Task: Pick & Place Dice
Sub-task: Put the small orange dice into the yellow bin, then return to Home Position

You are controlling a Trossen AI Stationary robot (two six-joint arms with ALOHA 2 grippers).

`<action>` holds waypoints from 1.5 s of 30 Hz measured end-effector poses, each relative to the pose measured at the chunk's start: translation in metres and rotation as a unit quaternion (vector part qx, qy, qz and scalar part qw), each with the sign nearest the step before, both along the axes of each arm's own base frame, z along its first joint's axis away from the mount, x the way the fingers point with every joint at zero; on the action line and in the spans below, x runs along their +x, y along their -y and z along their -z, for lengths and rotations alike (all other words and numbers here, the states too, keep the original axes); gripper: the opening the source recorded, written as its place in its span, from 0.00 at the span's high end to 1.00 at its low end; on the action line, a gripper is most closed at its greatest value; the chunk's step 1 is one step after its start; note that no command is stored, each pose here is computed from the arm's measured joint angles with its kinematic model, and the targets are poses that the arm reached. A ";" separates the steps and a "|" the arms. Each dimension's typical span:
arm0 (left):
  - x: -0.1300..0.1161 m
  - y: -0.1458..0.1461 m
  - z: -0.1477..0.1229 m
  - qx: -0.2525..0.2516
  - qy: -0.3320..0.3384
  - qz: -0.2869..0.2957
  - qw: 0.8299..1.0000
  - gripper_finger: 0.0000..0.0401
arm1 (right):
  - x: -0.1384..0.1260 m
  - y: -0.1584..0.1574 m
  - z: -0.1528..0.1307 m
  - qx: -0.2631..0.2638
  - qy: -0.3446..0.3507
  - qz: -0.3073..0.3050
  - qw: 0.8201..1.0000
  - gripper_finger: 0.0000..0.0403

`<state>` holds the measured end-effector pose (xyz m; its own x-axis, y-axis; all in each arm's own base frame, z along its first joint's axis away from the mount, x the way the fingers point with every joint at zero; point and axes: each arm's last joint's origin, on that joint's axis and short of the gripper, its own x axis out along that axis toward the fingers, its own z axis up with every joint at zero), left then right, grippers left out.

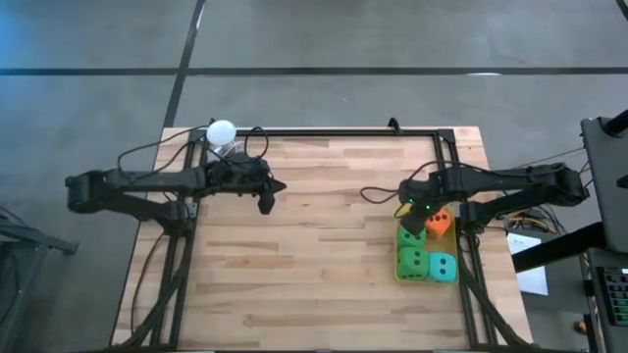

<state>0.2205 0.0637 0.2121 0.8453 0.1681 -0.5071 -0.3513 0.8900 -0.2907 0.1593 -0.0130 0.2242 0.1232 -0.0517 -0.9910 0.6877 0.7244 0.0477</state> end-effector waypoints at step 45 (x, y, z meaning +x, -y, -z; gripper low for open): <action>0.041 -0.008 0.006 -0.001 -0.053 0.019 0.998 0.94 | 0.004 0.002 0.005 -0.021 -0.026 0.011 0.999 0.55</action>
